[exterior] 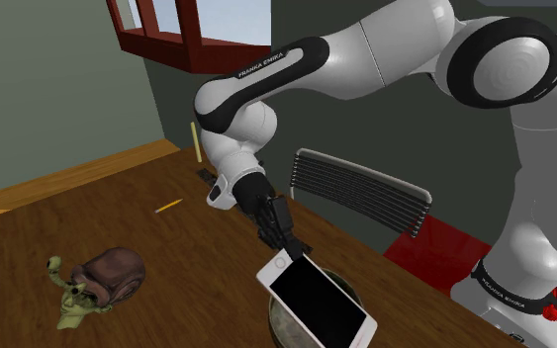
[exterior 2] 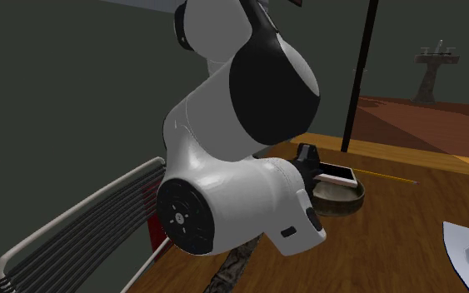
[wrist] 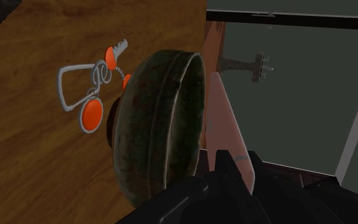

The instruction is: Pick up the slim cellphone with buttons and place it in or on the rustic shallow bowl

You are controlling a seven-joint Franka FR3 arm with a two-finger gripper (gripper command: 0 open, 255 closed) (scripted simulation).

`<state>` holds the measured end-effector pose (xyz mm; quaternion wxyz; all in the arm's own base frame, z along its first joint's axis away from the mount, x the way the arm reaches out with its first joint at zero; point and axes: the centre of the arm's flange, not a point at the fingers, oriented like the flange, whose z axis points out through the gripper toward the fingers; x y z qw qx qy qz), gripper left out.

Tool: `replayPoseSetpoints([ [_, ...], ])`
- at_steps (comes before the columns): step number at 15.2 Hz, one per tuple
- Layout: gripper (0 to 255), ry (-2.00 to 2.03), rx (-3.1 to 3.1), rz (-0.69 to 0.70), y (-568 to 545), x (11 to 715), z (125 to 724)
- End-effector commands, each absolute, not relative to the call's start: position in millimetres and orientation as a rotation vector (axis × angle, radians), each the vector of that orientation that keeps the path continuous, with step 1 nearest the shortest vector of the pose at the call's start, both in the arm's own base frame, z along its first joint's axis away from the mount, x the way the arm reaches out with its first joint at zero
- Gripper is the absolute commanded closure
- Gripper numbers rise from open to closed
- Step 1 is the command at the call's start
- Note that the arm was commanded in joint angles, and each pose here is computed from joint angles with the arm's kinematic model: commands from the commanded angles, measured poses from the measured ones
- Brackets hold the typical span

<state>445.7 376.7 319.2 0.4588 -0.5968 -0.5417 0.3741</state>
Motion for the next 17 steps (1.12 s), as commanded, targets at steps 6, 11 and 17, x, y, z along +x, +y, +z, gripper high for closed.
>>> replayPoseSetpoints([
  [6, 0, -1.334, -1.471, 0.920, 376.4, 446.1, 319.1],
  [11, 0, -1.334, -1.471, 0.920, 369.3, 493.3, 334.1],
  [17, 0, -1.334, -1.471, 0.920, 369.3, 493.3, 334.1],
])
